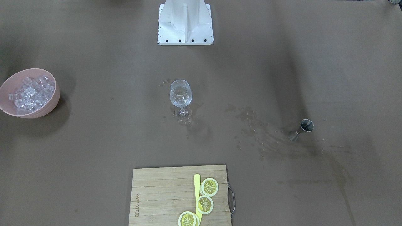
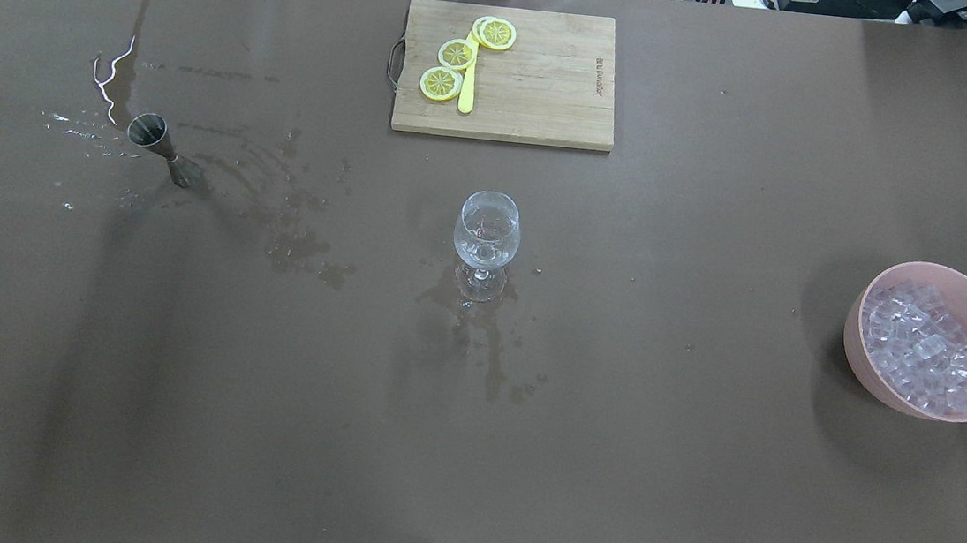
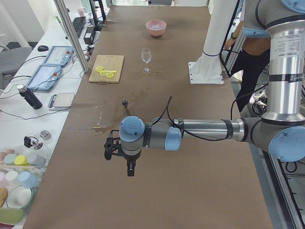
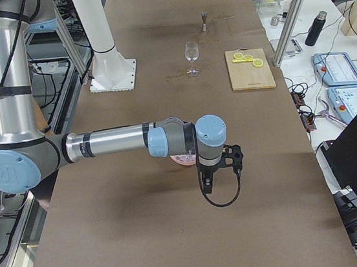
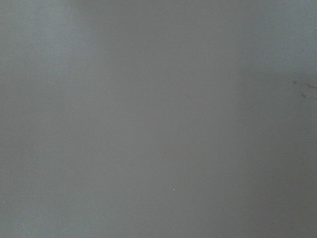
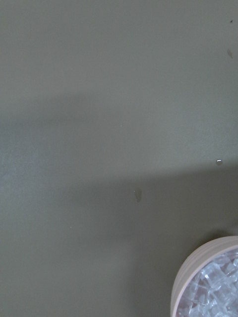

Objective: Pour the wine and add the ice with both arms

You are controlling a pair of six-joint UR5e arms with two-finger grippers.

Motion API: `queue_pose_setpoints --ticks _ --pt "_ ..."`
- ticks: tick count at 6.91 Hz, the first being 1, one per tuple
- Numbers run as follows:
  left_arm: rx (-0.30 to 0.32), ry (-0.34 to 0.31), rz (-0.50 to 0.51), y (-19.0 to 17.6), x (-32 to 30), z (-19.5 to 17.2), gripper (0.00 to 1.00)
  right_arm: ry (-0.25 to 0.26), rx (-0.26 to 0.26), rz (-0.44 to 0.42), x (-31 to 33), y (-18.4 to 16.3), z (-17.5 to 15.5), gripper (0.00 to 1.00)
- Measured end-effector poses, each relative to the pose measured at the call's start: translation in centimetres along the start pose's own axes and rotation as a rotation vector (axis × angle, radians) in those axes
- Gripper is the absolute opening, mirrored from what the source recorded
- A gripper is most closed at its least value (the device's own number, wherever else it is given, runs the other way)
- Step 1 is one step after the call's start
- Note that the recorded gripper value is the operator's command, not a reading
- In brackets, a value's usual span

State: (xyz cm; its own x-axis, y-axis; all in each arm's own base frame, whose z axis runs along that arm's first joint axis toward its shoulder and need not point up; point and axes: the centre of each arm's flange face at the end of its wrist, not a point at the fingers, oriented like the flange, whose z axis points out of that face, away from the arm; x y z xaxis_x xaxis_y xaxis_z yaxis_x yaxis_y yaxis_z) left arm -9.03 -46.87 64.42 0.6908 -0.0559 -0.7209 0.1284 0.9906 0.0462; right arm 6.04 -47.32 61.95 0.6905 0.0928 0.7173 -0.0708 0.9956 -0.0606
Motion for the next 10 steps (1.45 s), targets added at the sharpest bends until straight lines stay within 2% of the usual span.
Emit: queue_pose_setpoints --ticks 4,10 --pt "-0.004 -0.002 0.003 0.05 -0.11 0.17 0.98 -0.02 0.003 0.008 0.22 0.37 -0.25 1.0" --pt "0.011 0.0 0.024 -0.71 0.89 -0.55 0.98 -0.024 0.008 0.007 0.06 0.27 -0.49 1.0"
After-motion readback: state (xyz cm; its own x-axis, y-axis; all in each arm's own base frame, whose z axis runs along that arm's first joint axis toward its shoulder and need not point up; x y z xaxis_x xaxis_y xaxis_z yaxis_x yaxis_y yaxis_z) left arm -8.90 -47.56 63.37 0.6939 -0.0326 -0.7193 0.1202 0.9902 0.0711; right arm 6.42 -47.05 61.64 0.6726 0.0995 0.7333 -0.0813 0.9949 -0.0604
